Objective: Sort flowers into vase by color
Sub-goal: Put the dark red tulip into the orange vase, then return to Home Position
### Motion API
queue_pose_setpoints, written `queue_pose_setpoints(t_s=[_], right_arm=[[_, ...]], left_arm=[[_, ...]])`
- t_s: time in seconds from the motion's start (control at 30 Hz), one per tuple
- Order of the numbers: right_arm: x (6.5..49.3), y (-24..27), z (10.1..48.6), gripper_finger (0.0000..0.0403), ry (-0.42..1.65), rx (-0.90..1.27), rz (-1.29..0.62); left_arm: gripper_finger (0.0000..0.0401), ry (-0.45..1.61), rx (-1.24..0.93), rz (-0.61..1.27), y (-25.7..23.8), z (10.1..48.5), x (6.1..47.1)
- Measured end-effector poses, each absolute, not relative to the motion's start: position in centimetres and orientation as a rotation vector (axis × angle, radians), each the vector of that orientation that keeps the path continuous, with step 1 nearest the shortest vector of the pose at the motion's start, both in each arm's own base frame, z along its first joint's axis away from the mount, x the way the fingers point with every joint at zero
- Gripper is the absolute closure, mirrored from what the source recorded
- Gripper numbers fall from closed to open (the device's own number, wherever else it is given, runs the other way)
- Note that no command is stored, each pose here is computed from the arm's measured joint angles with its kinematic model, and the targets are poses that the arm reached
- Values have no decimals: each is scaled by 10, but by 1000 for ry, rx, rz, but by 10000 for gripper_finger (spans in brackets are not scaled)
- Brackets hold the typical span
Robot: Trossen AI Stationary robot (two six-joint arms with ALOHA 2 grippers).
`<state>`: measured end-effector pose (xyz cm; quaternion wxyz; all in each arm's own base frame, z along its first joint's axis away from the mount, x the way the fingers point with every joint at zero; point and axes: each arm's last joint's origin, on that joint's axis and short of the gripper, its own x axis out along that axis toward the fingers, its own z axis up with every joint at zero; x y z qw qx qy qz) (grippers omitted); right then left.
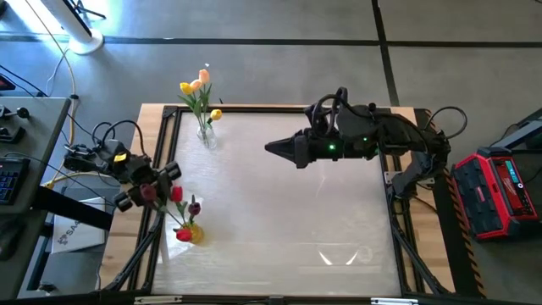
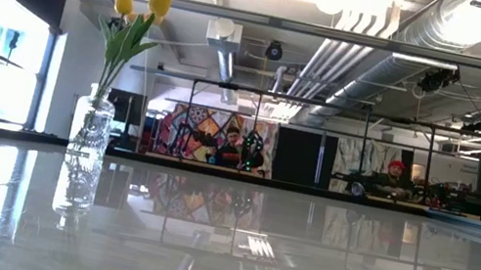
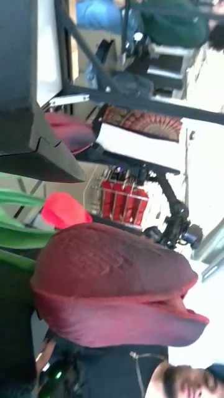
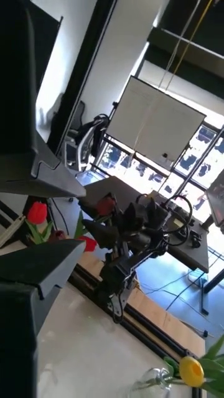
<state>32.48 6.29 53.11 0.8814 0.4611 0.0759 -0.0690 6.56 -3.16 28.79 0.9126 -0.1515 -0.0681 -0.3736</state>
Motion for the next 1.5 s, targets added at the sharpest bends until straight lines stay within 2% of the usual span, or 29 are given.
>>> queue_pose_setpoints(t_s=[0.27, 0.4, 0.5, 0.63, 0.83, 1.0, 1.13, 1.3, 1.43, 1.5], right_arm=[[327, 54, 527, 295, 171, 952, -204], [334, 51, 515, 295, 235, 951, -248], [341, 49, 509, 295, 270, 942, -241], [350, 46, 503, 295, 330, 947, -172], [367, 44, 489, 295, 404, 938, -130], [369, 40, 489, 295, 386, 903, -130], [367, 40, 495, 295, 295, 693, -202], [355, 59, 495, 295, 279, 362, -408], [345, 59, 483, 295, 392, 148, -570], [343, 57, 476, 295, 451, 151, -610]], left_arm=[[217, -74, -383, -705, -31, 284, 70], [188, 32, -431, -594, -31, 275, 80], [161, 62, -453, -581, -33, 273, 85], [141, 39, -454, -597, -33, 275, 85], [139, 25, -451, -627, -33, 279, 83], [139, -63, -414, -613, -30, 301, 75], [139, -151, -362, -573, -26, 321, 67], [144, -149, -375, -310, -18, 333, 65], [160, -67, -367, -281, -20, 343, 73], [168, -18, -337, -270, -22, 348, 82]])
